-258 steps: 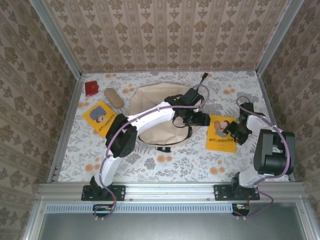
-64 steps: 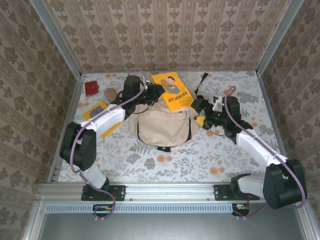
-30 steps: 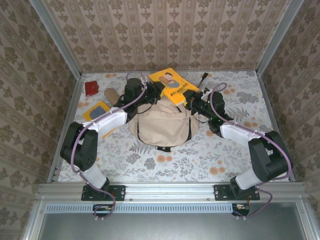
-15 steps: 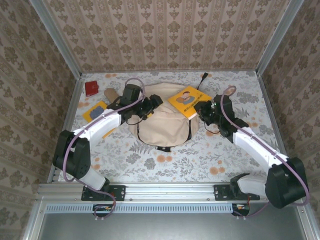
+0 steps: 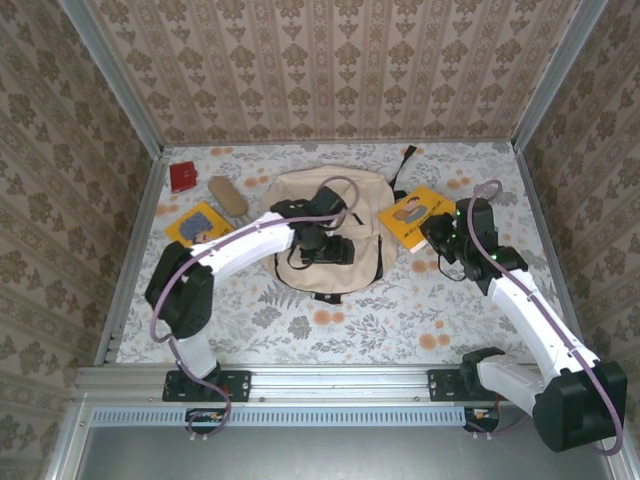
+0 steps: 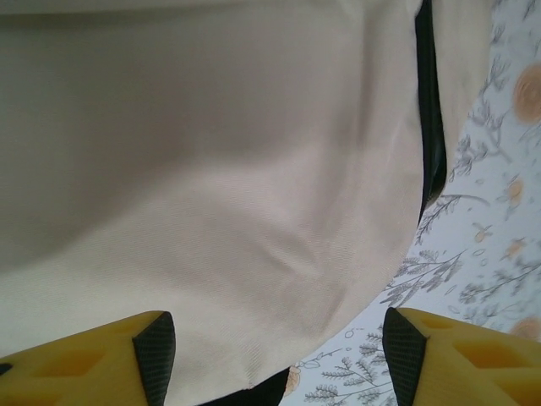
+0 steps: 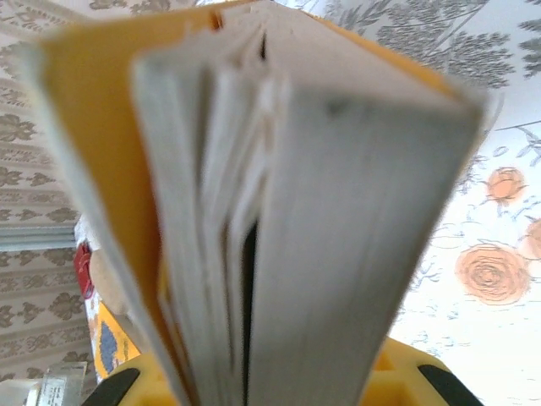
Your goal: Pack the student bag
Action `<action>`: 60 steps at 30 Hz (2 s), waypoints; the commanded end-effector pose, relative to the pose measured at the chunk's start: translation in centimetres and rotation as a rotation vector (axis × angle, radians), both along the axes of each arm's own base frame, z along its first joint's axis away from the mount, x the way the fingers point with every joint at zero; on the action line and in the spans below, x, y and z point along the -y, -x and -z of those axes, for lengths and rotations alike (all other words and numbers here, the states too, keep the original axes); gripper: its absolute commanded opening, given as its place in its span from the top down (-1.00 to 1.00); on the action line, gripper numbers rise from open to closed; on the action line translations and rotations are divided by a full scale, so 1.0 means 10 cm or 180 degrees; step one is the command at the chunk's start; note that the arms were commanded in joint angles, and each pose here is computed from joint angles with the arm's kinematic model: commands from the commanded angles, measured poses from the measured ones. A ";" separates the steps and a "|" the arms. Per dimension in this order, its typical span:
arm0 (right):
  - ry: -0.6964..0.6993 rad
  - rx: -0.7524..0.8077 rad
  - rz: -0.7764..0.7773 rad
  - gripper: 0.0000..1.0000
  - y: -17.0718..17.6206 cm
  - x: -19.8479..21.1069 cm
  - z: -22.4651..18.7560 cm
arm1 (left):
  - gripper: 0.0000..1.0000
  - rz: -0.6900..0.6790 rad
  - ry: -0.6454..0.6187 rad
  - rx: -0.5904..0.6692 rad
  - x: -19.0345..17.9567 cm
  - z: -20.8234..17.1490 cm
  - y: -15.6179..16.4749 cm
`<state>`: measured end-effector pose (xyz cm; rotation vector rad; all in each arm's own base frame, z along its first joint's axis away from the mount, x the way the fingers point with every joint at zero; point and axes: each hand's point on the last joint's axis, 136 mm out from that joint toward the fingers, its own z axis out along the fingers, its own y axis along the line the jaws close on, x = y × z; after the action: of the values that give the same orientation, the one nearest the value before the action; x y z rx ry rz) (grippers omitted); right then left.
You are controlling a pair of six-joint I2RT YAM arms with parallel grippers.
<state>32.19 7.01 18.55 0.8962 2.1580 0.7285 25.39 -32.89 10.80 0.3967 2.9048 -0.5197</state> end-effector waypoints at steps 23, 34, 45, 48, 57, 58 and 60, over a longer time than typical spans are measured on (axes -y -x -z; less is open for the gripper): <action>-0.0040 0.0025 0.0080 0.90 0.13 0.16 0.04 | 0.23 0.1027 -0.0826 -0.0368 0.42 0.64 0.31; 0.0009 0.0032 0.0145 0.90 0.19 0.25 0.01 | 0.83 0.0901 -0.0543 -0.0026 0.49 0.22 0.06; 0.0307 -0.0066 0.0367 0.90 0.40 0.57 -0.05 | 0.84 0.0706 0.0808 0.0317 0.84 -0.72 -0.46; 0.0354 -0.0138 0.0369 0.90 0.45 0.61 -0.04 | 0.85 0.0686 0.1087 0.0381 0.96 -0.89 -0.65; -0.0028 0.0288 -0.0043 0.90 0.34 0.38 -0.30 | 0.90 0.0565 0.1445 0.0714 1.23 -1.25 -1.12; -0.0017 0.0333 -0.0054 0.90 0.35 0.38 -0.34 | 0.90 0.0565 0.1476 0.0786 1.24 -1.32 -1.14; 0.0083 0.0375 -0.0022 0.90 0.39 0.42 -0.42 | 0.90 0.0551 0.1492 0.0903 1.23 -1.41 -1.18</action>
<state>27.32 1.95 17.49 0.9811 2.1830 0.6502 36.04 -43.87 20.48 0.5901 2.5491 -0.9606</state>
